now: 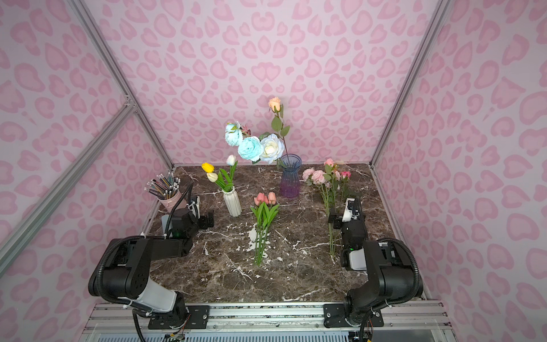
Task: Pick out pink flowers from the vase
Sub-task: Reset both arms
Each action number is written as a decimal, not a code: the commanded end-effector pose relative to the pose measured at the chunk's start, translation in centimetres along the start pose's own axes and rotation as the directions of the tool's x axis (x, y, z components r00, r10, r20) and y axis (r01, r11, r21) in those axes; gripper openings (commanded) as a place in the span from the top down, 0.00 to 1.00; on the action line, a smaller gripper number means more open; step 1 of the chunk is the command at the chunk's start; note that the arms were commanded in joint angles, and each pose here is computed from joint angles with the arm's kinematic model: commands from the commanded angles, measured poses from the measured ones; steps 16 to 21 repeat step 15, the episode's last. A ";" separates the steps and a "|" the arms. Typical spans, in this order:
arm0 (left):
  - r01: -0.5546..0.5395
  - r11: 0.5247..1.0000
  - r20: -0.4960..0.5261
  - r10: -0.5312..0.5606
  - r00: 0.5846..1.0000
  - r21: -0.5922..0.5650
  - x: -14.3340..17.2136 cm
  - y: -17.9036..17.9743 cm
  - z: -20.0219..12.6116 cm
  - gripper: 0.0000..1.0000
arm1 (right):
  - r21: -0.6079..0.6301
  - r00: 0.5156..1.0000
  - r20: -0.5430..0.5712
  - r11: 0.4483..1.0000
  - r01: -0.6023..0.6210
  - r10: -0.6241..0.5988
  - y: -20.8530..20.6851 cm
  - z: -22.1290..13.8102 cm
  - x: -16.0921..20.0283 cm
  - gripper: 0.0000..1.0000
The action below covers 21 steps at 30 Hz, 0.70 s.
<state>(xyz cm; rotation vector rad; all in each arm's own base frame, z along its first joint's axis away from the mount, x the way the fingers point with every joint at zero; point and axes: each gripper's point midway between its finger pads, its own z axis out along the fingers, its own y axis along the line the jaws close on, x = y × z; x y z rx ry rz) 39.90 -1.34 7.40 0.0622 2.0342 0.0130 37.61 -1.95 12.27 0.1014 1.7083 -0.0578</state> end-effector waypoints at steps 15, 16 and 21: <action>-0.010 1.000 0.045 0.010 0.999 -0.008 -1.2 0.1 -0.1 0.01 | 0.001 1.000 0.017 1.000 0.008 -0.008 0.0 0.0 -0.5 0.01; -0.010 1.000 0.045 0.010 0.999 -0.008 -1.2 0.1 -0.1 0.01 | 0.001 1.000 0.017 1.000 0.008 -0.008 0.0 0.0 -0.5 0.01; -0.010 1.000 0.045 0.010 0.999 -0.008 -1.2 0.1 -0.1 0.01 | 0.001 1.000 0.017 1.000 0.008 -0.008 0.0 0.0 -0.5 0.01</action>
